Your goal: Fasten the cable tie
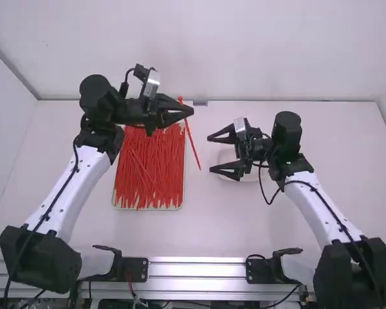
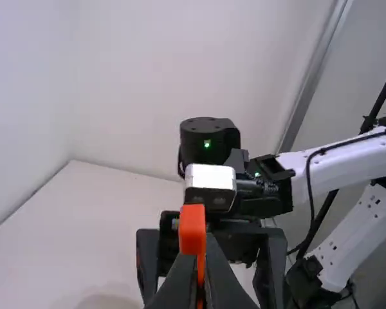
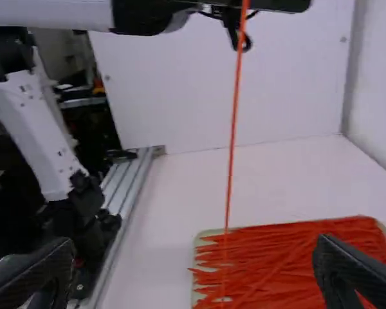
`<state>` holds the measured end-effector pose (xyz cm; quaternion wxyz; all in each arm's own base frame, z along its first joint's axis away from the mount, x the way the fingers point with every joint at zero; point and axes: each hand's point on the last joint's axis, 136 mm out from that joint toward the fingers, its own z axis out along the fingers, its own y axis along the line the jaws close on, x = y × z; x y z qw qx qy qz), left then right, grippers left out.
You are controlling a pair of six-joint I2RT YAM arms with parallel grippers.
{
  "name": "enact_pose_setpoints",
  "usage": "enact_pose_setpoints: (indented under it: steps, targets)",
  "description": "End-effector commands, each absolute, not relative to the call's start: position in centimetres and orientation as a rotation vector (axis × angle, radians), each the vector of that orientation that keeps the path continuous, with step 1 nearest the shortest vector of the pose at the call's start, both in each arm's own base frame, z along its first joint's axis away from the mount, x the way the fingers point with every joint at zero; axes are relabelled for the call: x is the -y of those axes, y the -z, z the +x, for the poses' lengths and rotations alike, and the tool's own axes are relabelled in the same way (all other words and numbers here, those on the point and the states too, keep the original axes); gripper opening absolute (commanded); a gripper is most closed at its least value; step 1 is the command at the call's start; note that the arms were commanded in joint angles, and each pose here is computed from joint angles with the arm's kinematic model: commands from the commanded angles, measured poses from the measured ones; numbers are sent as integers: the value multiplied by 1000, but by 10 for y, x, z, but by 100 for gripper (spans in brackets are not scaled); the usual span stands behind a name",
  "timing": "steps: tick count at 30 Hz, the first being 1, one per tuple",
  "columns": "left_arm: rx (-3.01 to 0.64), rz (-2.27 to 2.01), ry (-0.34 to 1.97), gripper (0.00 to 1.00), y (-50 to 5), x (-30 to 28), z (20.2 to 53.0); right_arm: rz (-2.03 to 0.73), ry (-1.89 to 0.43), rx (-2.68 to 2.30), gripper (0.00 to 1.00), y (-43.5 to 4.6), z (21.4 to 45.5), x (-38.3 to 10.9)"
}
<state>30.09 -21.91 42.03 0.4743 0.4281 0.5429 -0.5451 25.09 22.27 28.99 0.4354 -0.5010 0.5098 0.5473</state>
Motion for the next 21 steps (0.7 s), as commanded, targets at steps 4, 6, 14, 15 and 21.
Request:
enact_pose_setpoints:
  steps: [4,6,14,15,21]
  targets:
    - [-1267,1152,1363,1,-434,230,306,-1338,-1473,-1186,99,-292,239,-236]
    - [-1293,1142,1386,1,-432,233,318,-1355,-1473,-1166,99,-292,236,-240]
    - [-1316,1130,1406,1,-431,237,327,-1348,-1449,-1186,87,-291,237,-252]
    - [-1315,1132,1407,1,-431,238,327,-1351,-1453,-1184,83,-291,236,-253]
    - [-1317,1131,1410,1,-432,238,326,-1326,-1420,-1210,59,-289,242,-255]
